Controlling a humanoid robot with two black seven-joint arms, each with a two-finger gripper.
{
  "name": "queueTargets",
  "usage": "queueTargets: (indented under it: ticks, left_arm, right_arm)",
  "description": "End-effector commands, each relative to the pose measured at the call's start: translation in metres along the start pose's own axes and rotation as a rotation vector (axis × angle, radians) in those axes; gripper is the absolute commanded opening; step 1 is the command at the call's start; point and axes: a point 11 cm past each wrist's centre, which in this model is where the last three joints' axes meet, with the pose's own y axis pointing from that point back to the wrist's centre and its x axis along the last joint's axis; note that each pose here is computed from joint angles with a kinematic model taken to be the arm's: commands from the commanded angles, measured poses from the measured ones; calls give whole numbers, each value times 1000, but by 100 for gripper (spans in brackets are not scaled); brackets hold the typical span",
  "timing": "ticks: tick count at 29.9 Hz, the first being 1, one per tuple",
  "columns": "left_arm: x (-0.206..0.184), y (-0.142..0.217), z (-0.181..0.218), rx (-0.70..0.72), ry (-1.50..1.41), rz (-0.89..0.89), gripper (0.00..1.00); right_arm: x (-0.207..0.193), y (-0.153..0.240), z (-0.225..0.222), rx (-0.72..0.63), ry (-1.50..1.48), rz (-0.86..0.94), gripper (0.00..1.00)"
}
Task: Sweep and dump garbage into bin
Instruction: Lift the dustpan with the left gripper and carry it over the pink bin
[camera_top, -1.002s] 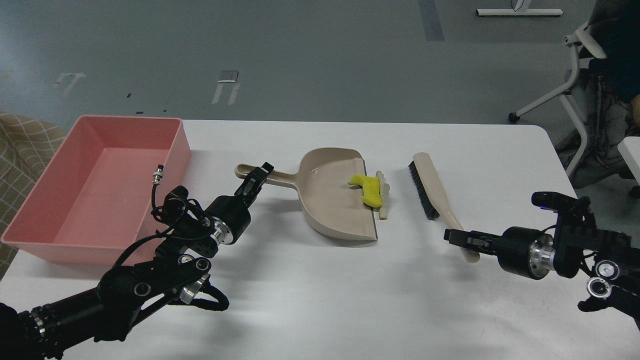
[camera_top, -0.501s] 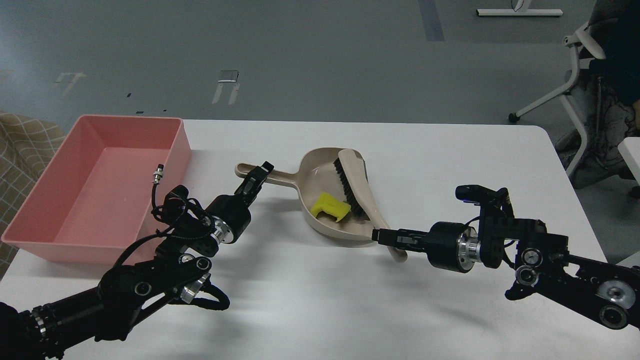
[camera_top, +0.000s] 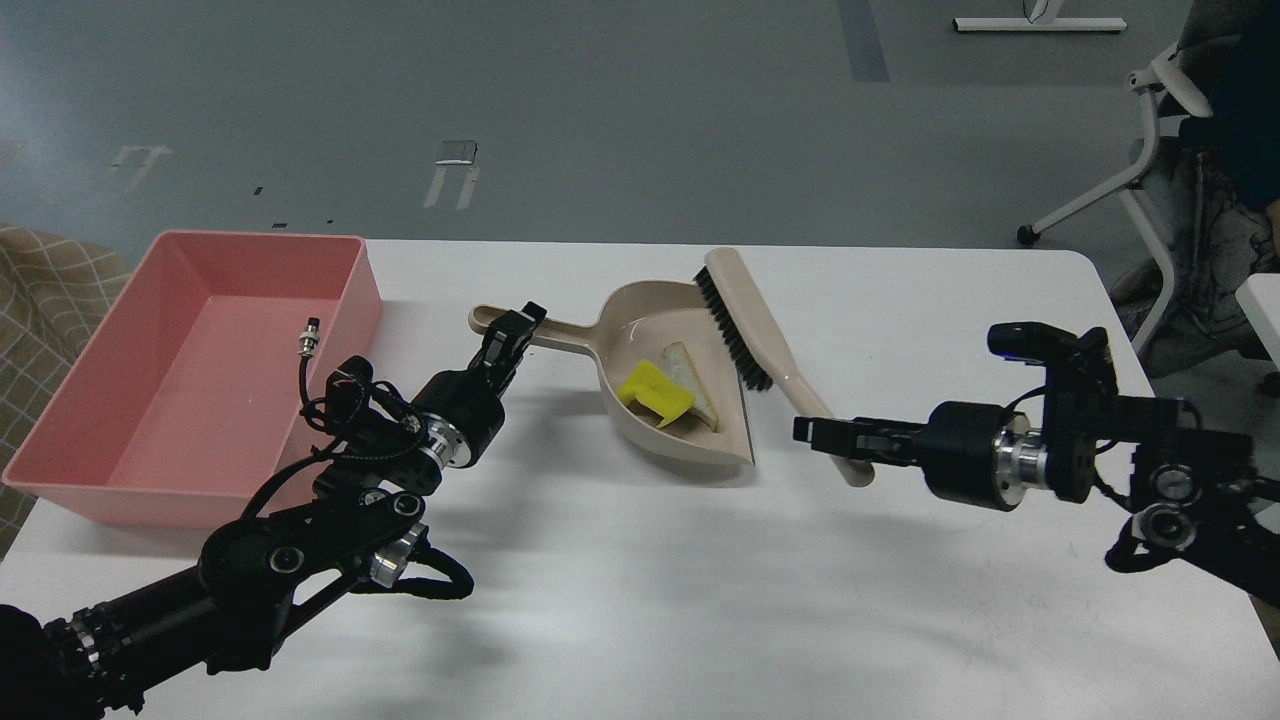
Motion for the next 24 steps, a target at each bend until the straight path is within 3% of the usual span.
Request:
queueTargets:
  ticks: [1, 6, 16, 24]
  left_arm:
    - [8, -4, 7, 3, 106, 48, 0]
    - [26, -9, 24, -25, 205, 103, 0]
    - [96, 1, 64, -112, 201, 217, 0]
    - [202, 67, 95, -150, 127, 328, 0]
  right_arm:
    - [19, 38, 28, -96, -2, 67, 0]
    - [30, 87, 64, -214, -73, 146, 0]
    - [-7, 92, 85, -256, -146, 133, 0]
    - [-10, 90, 85, -254, -150, 130, 0]
